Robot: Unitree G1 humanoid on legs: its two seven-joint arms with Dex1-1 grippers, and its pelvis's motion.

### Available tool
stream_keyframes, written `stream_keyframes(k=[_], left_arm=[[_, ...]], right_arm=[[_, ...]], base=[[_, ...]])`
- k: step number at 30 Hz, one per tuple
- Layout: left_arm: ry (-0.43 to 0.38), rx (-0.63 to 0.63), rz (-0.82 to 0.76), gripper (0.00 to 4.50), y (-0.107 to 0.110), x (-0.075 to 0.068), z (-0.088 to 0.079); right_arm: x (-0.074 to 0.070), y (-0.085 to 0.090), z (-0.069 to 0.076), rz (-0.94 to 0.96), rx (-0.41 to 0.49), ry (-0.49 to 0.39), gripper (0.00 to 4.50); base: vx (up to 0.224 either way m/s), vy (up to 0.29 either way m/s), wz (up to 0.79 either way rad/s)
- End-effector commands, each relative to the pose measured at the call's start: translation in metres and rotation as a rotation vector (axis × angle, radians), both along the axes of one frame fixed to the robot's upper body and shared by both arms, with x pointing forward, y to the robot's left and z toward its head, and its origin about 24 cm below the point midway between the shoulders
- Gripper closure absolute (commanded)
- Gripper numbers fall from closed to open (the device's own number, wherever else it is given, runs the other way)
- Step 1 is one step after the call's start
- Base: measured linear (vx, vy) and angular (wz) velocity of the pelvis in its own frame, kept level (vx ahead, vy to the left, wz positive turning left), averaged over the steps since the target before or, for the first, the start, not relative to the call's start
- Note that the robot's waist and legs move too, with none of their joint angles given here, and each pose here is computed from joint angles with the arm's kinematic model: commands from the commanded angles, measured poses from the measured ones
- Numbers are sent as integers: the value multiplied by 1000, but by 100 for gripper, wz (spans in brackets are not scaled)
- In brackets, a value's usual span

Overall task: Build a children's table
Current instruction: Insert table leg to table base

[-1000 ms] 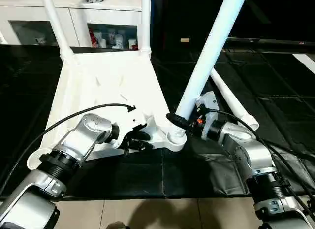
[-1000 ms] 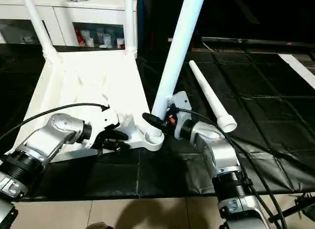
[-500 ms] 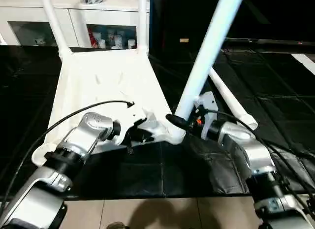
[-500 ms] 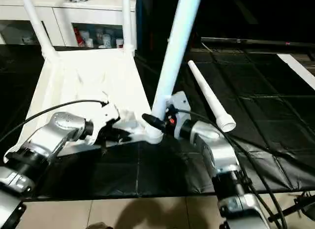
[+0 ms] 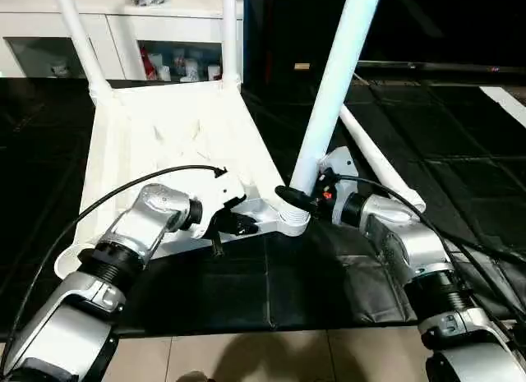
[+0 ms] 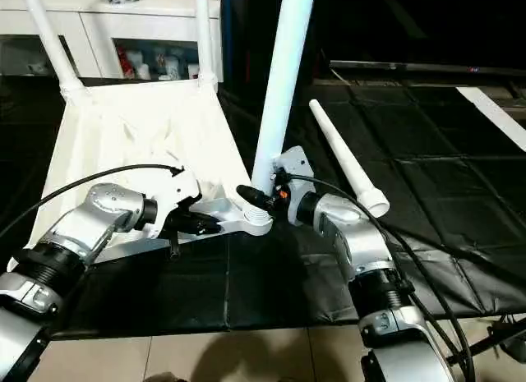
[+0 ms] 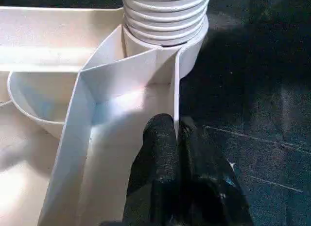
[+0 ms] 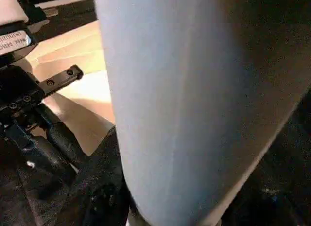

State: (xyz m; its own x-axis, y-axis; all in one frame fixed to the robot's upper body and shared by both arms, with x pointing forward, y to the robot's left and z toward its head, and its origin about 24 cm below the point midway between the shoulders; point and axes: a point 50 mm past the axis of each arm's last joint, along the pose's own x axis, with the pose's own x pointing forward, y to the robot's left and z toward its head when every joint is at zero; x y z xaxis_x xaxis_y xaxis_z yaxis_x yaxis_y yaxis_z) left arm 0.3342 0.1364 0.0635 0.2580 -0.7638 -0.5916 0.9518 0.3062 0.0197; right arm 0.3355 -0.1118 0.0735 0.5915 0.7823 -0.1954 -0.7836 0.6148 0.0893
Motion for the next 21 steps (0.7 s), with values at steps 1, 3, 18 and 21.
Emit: stream_keyframes(k=[1,3,18,21], left_arm=[[-20,30,57,450,3,6,2],[-23,23,74,450,2,7,3],[-12,-9,80,400,0,8,2],[-7,-12,77,405,-1,8,2]], right_arm=[[0,-1,-8,-2,4,31,259],[0,-2,-8,-8,16,31,259],[-3,-2,-13,9,32,35,259],[-3,-2,-13,12,28,33,259]], base=[[0,0,0],[0,0,0],[0,0,0],[0,0,0]])
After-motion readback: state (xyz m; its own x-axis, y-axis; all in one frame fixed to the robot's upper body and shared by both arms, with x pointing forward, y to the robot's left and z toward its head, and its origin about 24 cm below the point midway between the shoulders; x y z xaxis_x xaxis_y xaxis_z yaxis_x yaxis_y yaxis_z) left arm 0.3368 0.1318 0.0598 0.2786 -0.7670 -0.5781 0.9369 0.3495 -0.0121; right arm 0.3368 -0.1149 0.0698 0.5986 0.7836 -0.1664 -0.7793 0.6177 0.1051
